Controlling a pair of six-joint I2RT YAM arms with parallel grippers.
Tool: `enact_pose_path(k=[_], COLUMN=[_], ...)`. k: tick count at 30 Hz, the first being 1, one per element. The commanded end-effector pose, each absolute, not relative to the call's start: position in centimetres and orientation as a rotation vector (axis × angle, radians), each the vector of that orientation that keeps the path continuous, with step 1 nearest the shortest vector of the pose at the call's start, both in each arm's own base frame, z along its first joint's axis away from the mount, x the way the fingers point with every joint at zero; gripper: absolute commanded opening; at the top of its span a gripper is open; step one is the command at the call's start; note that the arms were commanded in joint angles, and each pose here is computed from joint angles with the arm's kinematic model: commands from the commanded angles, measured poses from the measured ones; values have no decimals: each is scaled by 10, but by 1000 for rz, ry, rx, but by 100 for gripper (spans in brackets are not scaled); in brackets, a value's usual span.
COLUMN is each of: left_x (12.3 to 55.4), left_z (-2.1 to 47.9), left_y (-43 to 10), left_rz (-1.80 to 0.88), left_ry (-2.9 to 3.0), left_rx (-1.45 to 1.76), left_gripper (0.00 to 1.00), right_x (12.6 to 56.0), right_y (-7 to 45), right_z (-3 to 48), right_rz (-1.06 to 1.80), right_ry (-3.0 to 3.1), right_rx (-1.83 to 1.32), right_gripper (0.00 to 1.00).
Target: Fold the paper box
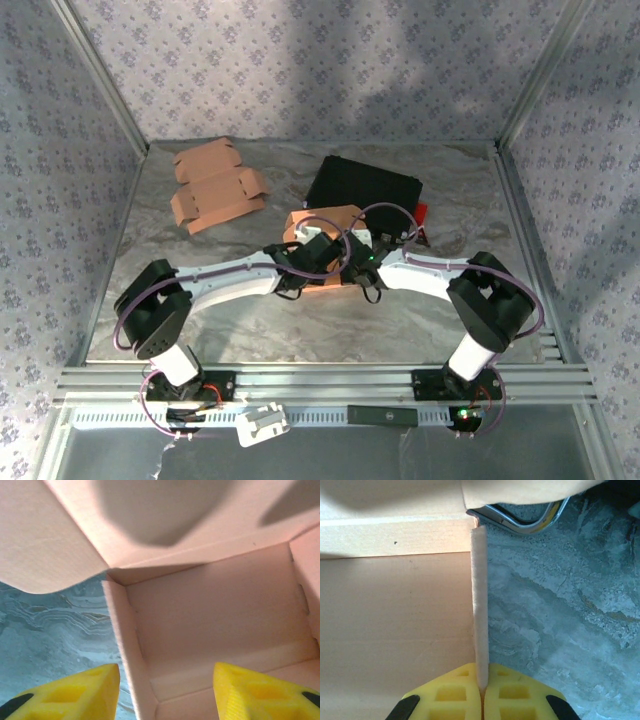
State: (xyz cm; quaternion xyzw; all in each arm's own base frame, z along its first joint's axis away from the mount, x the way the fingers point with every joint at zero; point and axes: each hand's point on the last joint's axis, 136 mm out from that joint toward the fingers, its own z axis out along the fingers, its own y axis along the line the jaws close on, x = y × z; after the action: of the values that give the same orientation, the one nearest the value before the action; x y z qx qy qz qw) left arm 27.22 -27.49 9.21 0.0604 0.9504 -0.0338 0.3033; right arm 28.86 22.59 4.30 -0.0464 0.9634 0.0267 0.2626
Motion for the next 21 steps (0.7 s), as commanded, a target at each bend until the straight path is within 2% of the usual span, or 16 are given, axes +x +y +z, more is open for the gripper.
enact_pose_path(k=[1,5,12,15,18,21], left_x=[280,271,254,255,258,263], left_z=[80,98,169,179,177,177], left_y=[-255,-257,-257,-245,-227,-212], left_rz=[9,-44,-215,-279,-306,-359], left_ry=[2521,2473,2378,2406,2442,2469], left_rx=[115,101,88,104,121,130], left_gripper=[53,58,62,62,62,61], right_x=[286,288,291,291,290,287], right_y=[239,237,243,245,246,245], right_z=[54,54,55,58,63,70], right_rz=[94,98,150,168,179,194], right_ry=[2570,2573,2595,2596,2602,2597], right_rx=[-143,-125,-111,-99,-92,-88], right_gripper=[0,0,0,13,32,43])
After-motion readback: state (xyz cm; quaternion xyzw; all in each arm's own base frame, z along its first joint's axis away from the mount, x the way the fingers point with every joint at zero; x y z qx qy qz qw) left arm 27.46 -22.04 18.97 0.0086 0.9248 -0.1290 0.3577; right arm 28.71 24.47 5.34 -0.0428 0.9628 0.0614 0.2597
